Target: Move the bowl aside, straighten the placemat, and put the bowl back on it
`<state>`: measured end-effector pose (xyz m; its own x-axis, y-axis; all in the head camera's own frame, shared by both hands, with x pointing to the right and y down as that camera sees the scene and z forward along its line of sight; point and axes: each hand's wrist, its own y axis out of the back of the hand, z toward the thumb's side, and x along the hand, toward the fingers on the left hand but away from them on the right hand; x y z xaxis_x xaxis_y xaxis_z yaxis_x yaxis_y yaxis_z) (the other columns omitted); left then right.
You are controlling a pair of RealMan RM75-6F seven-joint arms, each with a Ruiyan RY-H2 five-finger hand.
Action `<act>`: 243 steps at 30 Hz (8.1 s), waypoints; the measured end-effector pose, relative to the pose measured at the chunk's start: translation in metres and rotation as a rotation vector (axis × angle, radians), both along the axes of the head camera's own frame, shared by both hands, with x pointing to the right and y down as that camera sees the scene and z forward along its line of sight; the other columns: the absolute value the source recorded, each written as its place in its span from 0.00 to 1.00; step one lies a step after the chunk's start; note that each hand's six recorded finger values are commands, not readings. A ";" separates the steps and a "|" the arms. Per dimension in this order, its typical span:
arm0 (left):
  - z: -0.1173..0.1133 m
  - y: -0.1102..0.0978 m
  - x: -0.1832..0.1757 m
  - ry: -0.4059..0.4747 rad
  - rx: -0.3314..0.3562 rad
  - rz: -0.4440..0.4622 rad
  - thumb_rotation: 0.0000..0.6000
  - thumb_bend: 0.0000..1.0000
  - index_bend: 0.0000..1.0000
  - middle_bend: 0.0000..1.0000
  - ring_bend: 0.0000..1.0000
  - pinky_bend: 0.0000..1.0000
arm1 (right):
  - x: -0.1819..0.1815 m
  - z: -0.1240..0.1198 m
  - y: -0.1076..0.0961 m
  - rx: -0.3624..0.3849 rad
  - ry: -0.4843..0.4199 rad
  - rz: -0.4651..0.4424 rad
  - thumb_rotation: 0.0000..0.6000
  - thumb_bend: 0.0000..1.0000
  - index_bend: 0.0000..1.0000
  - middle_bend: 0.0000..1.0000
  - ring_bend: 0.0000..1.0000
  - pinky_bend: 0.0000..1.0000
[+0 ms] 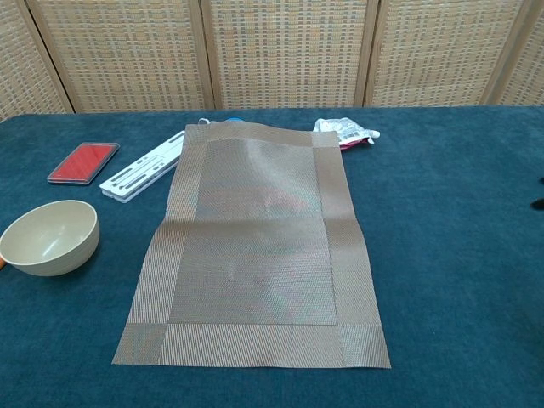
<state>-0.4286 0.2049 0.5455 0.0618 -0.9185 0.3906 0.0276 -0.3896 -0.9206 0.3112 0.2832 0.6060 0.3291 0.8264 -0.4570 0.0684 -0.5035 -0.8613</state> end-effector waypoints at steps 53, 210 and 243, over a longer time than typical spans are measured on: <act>0.008 -0.007 -0.010 0.031 -0.034 -0.041 1.00 0.18 0.00 0.00 0.00 0.00 | -0.159 0.092 0.009 -0.159 -0.189 0.032 1.00 0.31 0.25 0.00 0.00 0.00; 0.041 -0.042 0.052 0.069 -0.078 0.110 1.00 0.18 0.05 0.00 0.00 0.00 | 0.111 0.014 -0.119 0.196 0.220 0.339 1.00 0.23 0.12 0.00 0.00 0.00; 0.157 -0.075 0.294 0.042 -0.263 0.515 1.00 0.07 0.16 0.00 0.00 0.00 | 0.164 -0.040 -0.108 0.209 -0.039 0.510 1.00 0.23 0.14 0.00 0.00 0.00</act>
